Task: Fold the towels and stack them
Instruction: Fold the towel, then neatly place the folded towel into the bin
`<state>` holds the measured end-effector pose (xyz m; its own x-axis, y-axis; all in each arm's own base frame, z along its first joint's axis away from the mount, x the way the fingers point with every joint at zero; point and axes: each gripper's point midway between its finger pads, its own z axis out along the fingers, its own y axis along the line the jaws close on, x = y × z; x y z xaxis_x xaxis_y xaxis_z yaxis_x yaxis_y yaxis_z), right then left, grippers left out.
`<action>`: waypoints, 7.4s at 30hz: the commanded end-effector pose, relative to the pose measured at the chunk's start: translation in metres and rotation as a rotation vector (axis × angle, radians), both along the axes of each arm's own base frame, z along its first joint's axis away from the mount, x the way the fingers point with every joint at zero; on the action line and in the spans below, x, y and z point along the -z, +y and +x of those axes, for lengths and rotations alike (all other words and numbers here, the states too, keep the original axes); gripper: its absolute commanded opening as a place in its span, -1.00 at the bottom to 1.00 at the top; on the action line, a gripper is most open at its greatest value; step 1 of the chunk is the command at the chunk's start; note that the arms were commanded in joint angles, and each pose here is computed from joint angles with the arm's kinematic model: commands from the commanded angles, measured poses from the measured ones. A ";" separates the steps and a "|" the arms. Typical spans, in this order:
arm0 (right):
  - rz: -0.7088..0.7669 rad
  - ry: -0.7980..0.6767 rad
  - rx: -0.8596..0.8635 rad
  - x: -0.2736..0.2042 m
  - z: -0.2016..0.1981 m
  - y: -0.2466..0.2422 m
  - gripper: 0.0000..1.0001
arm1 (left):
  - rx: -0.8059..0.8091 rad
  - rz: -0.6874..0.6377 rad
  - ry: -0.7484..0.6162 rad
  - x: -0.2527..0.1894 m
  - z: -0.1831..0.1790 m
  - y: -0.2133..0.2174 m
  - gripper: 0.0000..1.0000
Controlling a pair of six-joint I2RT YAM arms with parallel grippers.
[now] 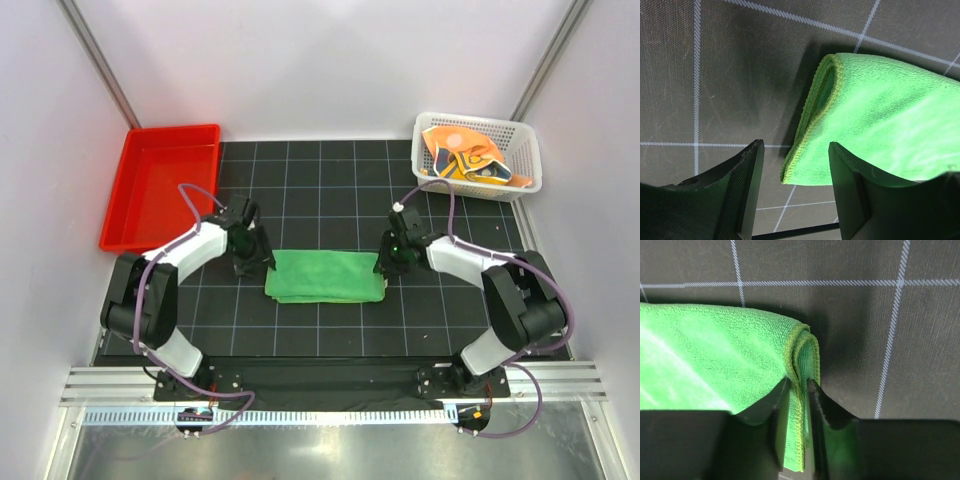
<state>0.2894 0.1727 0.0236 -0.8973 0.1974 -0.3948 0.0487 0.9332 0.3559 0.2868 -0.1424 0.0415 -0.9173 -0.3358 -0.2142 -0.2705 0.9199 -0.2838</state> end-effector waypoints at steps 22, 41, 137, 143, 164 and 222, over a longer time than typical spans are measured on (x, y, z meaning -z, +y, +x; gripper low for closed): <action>0.206 0.134 0.234 -0.017 -0.070 0.015 -0.03 | -0.047 -0.079 0.003 0.022 -0.034 -0.006 0.12; 0.156 0.062 0.264 -0.016 -0.058 0.007 -0.73 | -0.054 -0.111 -0.010 0.013 -0.025 -0.013 -0.84; -0.110 -0.026 0.009 -0.052 0.059 -0.042 -0.29 | 0.142 -0.372 -0.025 -0.037 -0.060 -0.087 0.10; 0.269 -0.007 -0.152 -0.091 0.020 0.017 -0.39 | 0.180 -0.328 -0.117 -0.064 -0.031 -0.091 0.15; 0.396 0.044 -0.149 -0.051 -0.021 0.027 -0.34 | 0.129 -0.138 -0.096 -0.038 -0.045 -0.051 0.16; 0.236 -0.206 -0.207 -0.126 -0.027 0.042 -0.07 | 0.036 0.075 0.043 0.020 -0.019 -0.027 -1.00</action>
<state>0.2567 0.2231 0.1413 -0.8690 0.1151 -0.4813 -0.2207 0.7804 0.5851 0.2608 -0.1877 0.0178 -0.9243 -0.3520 -0.1472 -0.2913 0.9002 -0.3236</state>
